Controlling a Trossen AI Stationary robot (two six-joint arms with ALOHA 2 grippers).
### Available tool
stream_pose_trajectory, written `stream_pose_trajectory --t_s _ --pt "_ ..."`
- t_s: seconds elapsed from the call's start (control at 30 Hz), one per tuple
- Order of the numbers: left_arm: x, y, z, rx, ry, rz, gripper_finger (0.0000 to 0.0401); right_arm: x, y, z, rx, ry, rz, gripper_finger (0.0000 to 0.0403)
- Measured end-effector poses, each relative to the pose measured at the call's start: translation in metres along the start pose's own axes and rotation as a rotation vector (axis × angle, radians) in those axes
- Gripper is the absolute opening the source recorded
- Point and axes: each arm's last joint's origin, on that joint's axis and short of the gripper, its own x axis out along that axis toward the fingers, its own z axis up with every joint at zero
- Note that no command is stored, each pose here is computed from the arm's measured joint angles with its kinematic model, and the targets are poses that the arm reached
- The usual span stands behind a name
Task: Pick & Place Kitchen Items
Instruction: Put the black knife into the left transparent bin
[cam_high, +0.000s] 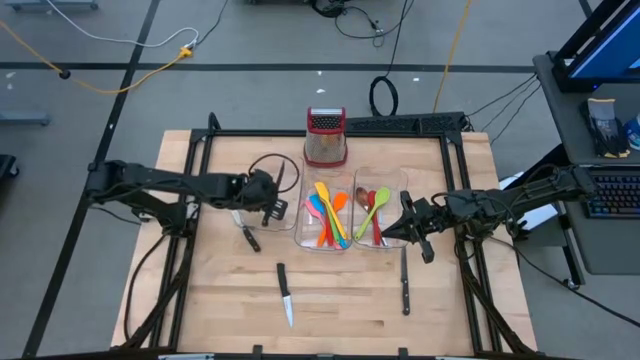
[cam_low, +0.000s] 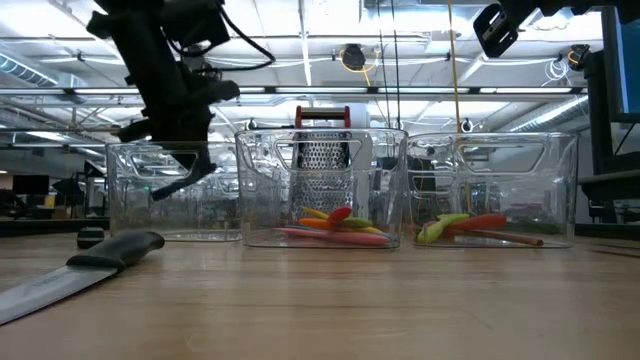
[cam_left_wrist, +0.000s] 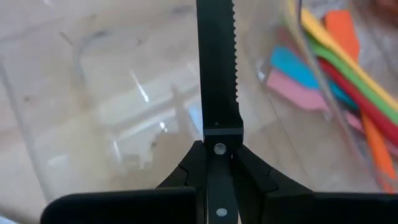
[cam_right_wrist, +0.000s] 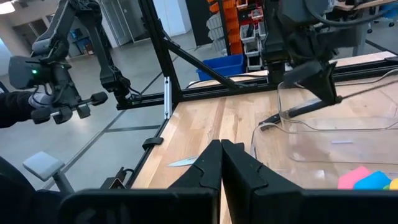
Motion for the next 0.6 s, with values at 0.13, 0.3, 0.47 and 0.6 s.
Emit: stream_pose_trajectory --t_s 0.13,0.3,0.47,0.6 --pt "0.001 0.003 0.002 0.015 0.034 -0.008 0.0033 0.000 0.000 0.000 0.001 -0.001 0.000 0.0000" --pt "0.002 0.005 0.006 0.033 0.030 -0.016 0.0033 0.000 0.000 0.000 0.020 0.003 -0.001 0.0000" --pt "0.012 0.003 0.004 0.056 0.076 -0.007 0.0033 0.000 0.000 0.000 0.027 0.004 -0.002 0.0000" --pt "0.027 0.001 -0.001 0.091 0.122 0.028 0.0033 0.000 0.000 0.000 0.027 0.005 -0.002 0.0000"
